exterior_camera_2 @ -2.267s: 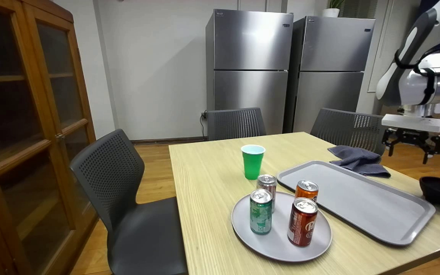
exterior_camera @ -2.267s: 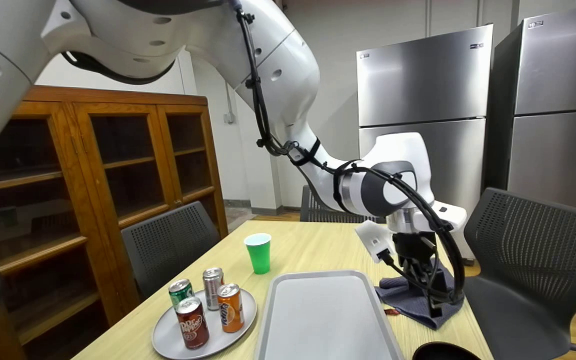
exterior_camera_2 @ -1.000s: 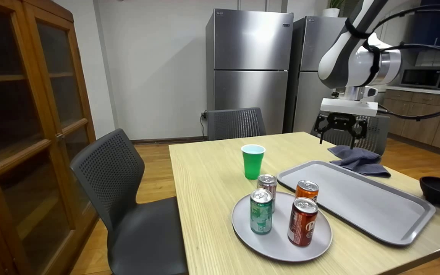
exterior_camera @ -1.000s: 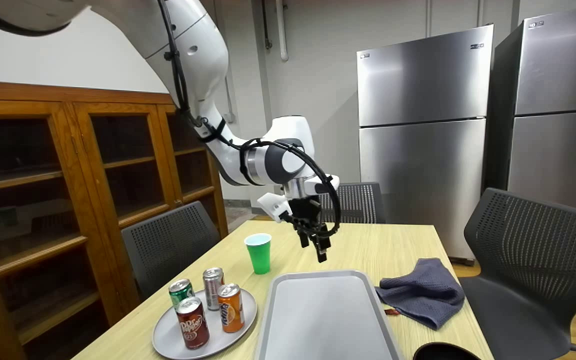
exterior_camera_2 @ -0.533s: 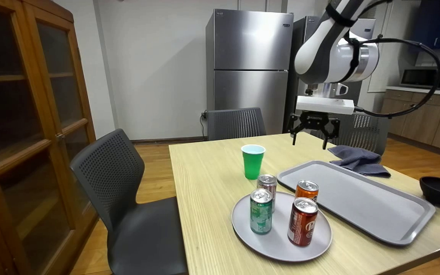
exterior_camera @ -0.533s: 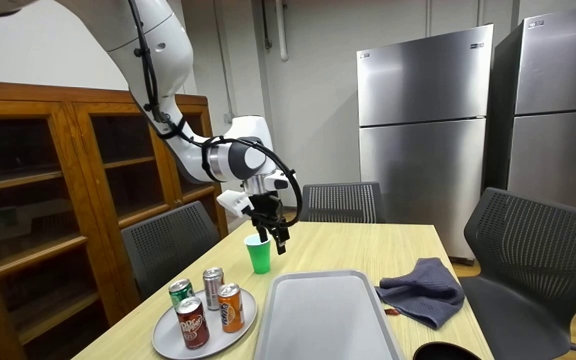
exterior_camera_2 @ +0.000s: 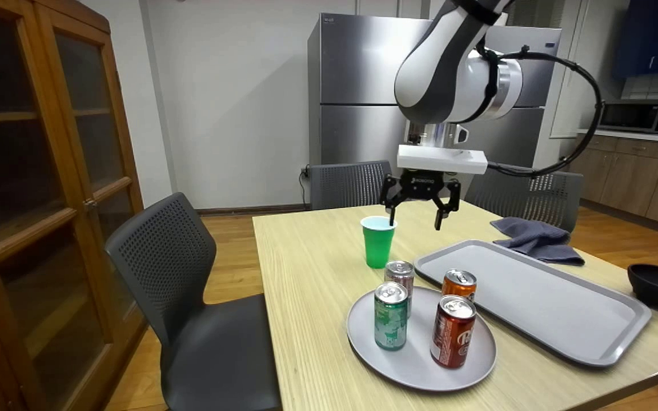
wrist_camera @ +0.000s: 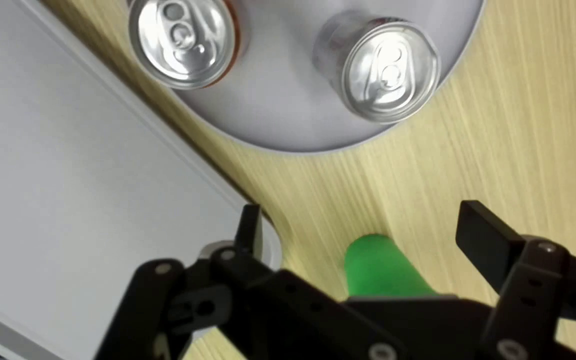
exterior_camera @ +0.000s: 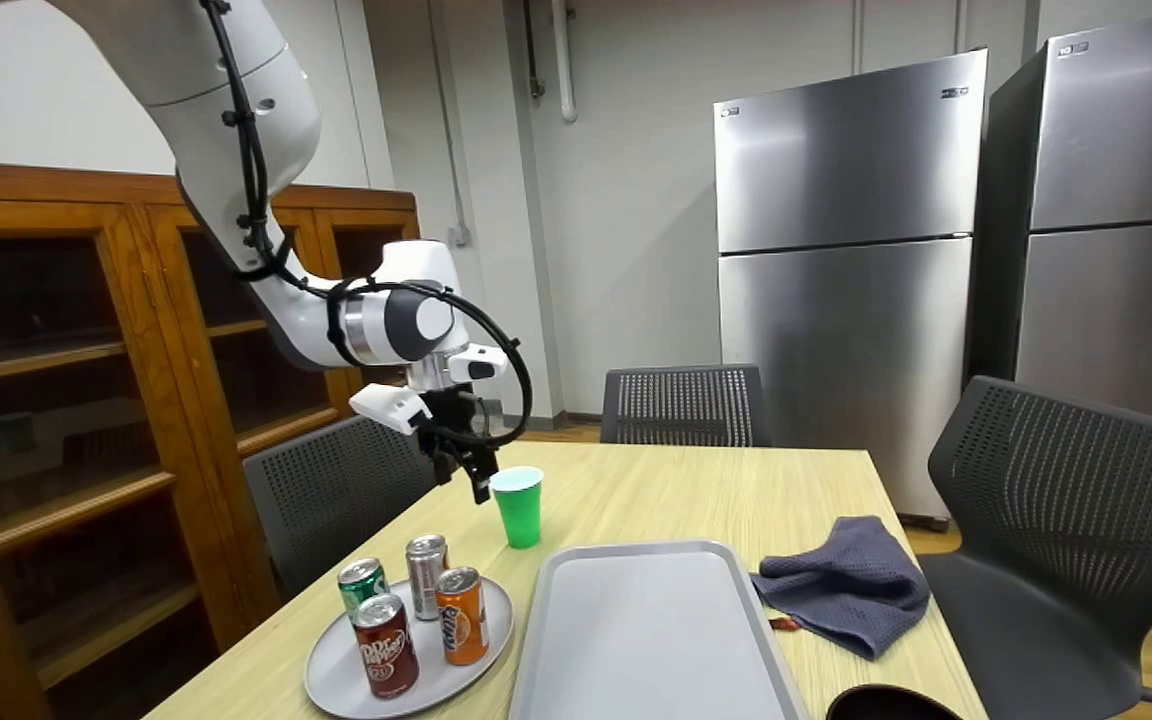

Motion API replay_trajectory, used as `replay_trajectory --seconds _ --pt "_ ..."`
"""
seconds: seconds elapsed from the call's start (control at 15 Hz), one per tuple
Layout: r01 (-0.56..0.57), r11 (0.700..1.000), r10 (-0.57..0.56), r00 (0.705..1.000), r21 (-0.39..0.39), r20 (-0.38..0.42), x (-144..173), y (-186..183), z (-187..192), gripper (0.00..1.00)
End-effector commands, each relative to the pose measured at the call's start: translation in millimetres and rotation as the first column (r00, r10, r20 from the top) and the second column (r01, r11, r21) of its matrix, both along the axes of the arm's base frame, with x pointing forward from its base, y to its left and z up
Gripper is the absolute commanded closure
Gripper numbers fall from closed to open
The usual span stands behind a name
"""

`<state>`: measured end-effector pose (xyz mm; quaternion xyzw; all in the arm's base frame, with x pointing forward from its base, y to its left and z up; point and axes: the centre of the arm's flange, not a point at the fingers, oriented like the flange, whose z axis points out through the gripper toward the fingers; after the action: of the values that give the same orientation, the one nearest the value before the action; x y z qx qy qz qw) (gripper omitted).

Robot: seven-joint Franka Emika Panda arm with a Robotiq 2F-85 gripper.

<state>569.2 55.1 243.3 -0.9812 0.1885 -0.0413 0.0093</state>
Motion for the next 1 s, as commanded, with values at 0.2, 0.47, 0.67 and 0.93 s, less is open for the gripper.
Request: replay_trajectory --seconds 0.2,0.47,0.67,0.93 --pt "-0.209 0.978 0.210 0.977 0.027 -0.041 -15 63 5 0.00" --pt "-0.302 0.953 0.303 0.951 0.027 -0.066 -25 79 -4 0.00" --pt "-0.331 0.944 0.330 0.940 0.004 -0.082 -30 77 -11 0.00" --pt "-0.358 0.931 0.353 0.933 -0.074 -0.075 -32 66 -20 0.00"
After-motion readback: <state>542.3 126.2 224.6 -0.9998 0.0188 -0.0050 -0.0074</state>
